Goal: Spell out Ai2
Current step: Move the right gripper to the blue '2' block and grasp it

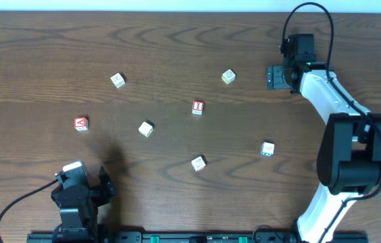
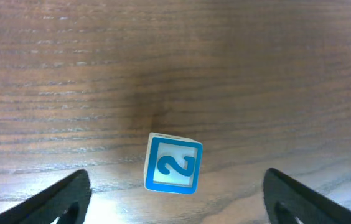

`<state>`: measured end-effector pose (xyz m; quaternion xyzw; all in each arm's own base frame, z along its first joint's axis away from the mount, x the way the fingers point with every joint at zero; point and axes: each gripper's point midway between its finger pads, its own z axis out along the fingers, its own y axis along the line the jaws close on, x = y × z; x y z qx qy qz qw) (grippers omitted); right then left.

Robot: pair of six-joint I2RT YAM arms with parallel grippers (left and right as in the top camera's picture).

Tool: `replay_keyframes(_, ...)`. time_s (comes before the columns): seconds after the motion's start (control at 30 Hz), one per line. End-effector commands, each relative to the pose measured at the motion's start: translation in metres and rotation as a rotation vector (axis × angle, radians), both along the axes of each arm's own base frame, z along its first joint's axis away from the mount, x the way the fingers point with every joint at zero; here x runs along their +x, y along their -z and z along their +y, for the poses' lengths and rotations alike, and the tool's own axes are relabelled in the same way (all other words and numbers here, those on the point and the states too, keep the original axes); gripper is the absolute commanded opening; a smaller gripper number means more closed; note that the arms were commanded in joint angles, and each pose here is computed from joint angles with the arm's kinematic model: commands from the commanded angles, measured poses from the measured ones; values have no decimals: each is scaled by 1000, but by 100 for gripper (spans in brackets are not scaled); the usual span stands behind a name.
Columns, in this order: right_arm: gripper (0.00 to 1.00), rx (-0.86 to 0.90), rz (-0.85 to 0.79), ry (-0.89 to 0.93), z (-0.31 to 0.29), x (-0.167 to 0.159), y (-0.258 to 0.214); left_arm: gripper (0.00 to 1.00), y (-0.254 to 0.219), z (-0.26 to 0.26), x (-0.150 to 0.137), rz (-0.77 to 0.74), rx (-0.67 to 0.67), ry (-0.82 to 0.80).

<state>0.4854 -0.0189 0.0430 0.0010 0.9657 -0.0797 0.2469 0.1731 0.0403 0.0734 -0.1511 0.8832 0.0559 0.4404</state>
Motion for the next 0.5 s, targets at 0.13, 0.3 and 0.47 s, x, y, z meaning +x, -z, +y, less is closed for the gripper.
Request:
replay_keyframes(0.13,82,69,20,86,3,0,24,95,17,1,-8,64,12,4)
replay_keyframes(0.3,74,149,-3,169,2,5,29,95,17,1,-8,64,12,4)
replay_keyframes(0.47,68,184,20,186,2,2,40,95,17,1,-8,64,12,4)
